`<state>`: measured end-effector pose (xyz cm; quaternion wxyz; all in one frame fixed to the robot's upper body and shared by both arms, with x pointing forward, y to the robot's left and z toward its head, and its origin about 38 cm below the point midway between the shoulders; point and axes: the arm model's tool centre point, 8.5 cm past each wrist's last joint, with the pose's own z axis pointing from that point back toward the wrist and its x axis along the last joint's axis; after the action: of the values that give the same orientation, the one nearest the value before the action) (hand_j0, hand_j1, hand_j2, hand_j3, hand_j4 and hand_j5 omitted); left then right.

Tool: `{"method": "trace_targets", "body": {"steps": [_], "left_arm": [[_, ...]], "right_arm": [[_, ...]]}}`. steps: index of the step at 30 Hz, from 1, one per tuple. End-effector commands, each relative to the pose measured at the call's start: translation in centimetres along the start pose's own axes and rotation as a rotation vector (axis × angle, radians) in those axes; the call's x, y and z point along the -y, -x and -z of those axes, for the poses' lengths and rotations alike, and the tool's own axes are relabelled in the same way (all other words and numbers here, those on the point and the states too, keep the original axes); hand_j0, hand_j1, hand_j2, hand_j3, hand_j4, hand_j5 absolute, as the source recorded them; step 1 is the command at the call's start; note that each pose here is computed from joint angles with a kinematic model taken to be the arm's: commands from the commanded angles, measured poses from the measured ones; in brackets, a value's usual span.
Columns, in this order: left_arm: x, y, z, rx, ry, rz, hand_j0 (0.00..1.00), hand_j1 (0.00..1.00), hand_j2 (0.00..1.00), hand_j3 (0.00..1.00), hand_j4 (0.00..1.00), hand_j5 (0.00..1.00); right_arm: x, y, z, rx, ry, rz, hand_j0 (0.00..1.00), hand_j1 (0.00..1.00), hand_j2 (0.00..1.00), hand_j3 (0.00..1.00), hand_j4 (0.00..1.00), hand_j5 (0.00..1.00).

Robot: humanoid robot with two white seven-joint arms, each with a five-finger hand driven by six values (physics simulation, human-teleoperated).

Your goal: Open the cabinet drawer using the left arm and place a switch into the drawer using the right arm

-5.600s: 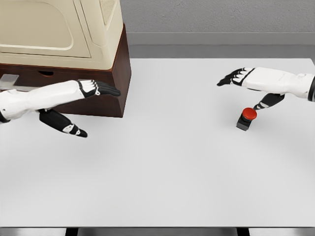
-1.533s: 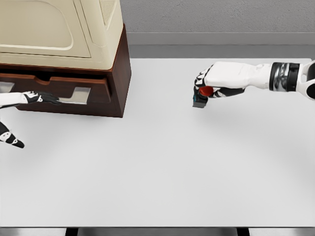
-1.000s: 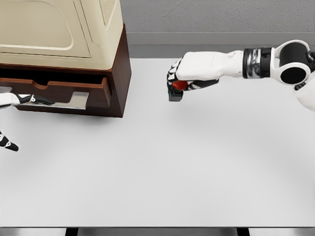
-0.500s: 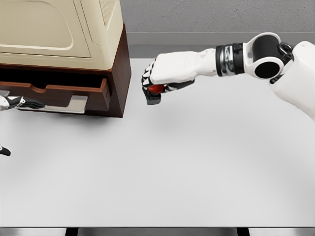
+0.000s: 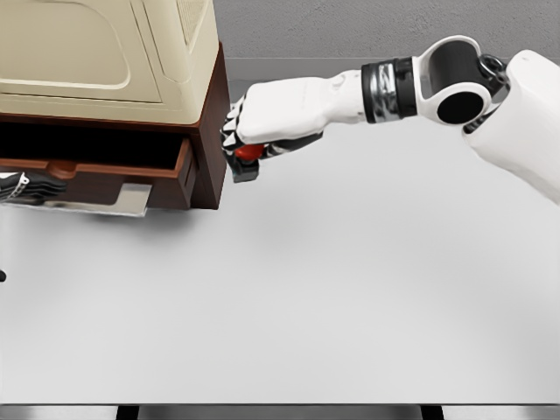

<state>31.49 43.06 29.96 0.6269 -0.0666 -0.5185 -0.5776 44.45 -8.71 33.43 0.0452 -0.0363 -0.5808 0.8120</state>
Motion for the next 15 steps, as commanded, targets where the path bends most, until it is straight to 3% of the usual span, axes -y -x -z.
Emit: {"method": "trace_targets", "body": {"steps": [1,12,15], "left_arm": [[0.1,0.7,-0.3,-0.060,0.016,0.057,1.00,1.00,1.00,1.00,1.00,1.00],[0.1,0.8,-1.3,-0.067,0.001,0.028,1.00,1.00,1.00,1.00,1.00,1.00],[0.0,0.6,-1.4,-0.066,-0.004,0.031,1.00,1.00,1.00,1.00,1.00,1.00]], "right_arm": [[0.3,-0.3,0.1,0.017,0.018,0.016,0.45,0.45,0.45,0.45,0.45,0.45],[3.4,-2.0,3.7,0.111,0.038,-0.028,0.45,0.45,0.45,0.45,0.45,0.45],[3.9,-2.0,4.0,0.096,0.040,-0.023,0.45,0.45,0.45,0.45,0.45,0.45]]}}
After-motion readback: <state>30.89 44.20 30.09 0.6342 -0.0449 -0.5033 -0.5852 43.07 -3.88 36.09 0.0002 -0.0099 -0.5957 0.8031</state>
